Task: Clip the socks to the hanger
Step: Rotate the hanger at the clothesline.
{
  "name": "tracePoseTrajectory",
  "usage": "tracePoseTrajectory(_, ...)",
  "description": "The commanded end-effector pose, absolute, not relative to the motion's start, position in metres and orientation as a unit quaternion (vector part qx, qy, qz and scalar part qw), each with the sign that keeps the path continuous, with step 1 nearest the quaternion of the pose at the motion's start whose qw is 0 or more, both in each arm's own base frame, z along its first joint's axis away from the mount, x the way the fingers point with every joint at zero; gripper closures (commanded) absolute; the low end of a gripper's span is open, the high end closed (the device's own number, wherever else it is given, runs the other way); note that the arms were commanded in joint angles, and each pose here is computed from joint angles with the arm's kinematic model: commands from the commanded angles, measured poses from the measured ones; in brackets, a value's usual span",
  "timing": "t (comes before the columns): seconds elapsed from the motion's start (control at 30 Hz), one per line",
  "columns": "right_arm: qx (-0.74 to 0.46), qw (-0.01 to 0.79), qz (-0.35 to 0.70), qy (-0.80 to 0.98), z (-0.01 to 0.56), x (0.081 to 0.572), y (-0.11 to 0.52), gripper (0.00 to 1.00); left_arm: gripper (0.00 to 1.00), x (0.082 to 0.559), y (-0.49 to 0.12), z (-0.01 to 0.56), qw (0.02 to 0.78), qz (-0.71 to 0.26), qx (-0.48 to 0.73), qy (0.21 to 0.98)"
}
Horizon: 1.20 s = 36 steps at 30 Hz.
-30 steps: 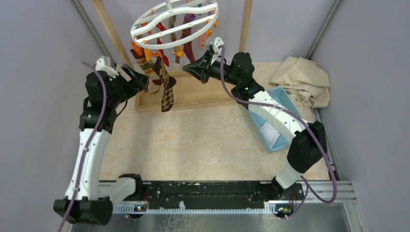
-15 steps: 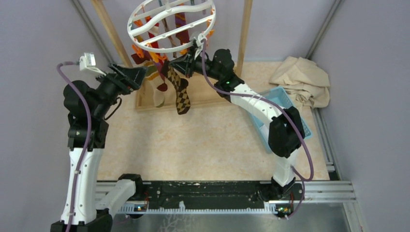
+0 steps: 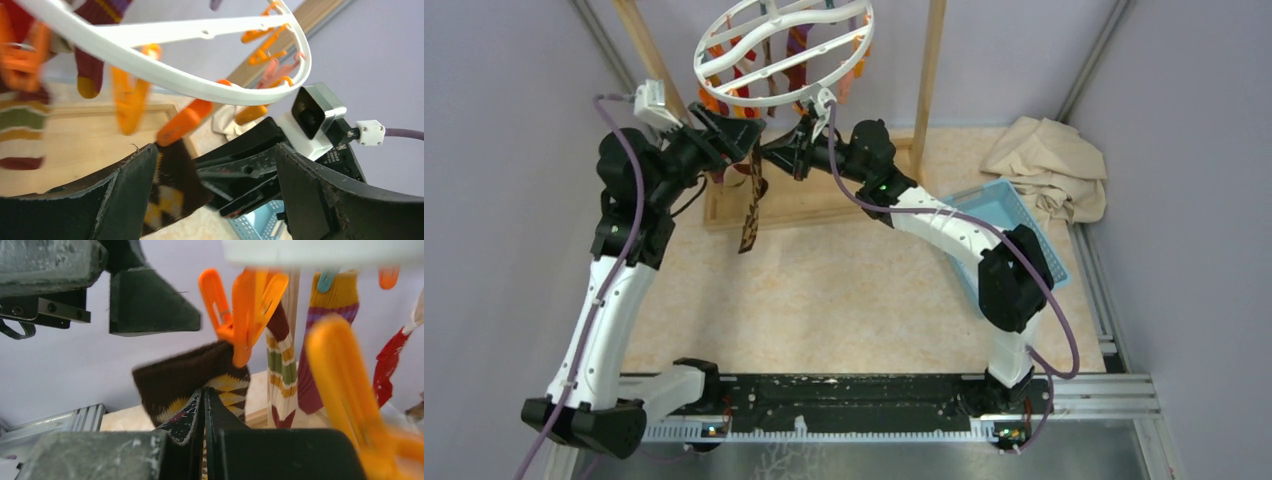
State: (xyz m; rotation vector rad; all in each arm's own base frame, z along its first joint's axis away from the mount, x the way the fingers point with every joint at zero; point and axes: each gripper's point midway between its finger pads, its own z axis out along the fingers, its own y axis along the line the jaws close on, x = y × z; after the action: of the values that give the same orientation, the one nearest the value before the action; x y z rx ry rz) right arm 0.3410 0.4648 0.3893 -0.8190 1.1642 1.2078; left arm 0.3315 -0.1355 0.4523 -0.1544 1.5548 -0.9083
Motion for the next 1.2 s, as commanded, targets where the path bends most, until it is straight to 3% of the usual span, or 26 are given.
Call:
tracePoseTrajectory(0.0, -0.355, 0.639, 0.521, 0.441, 0.442, 0.309, 0.446, 1.0, 0.08, 0.337, -0.176, 0.475, 0.634, -0.406, -0.039, 0.657)
tracePoseTrajectory(0.17, -0.356, 0.641, 0.512, 0.448, 0.436, 0.305, 0.441, 1.0, 0.08, 0.336, -0.215, 0.485, 0.633, -0.415, -0.016, 0.654)
tracePoseTrajectory(0.57, -0.36, 0.653, 0.486, 0.456, 0.433, 0.299, 0.425, 1.0, 0.07, 0.353, -0.216, 0.491, 0.648, -0.382, -0.035, 0.657)
tracePoseTrajectory(0.73, -0.361, 0.653, 0.481, 0.46, 0.43, 0.303, 0.425, 1.0, 0.07, 0.323, -0.196, 0.528, 0.67, -0.389, -0.041, 0.631)
tracePoseTrajectory(0.93, -0.358, 0.652, 0.484, 0.461, 0.429, 0.305, 0.42, 1.0, 0.06, 0.303, -0.146, 0.527, 0.698, -0.314, -0.094, 0.637)
tracePoseTrajectory(1.03, -0.349, 0.655, 0.487, 0.46, 0.432, 0.302, 0.404, 1.0, 0.07, 0.285, -0.145, 0.541, 0.712, -0.356, -0.091, 0.598)
tracePoseTrajectory(1.17, -0.323, 0.683, 0.464, 0.462, 0.446, 0.294, 0.358, 1.0, 0.08, 0.283, -0.198, 0.553, 0.666, -0.45, -0.017, 0.594)
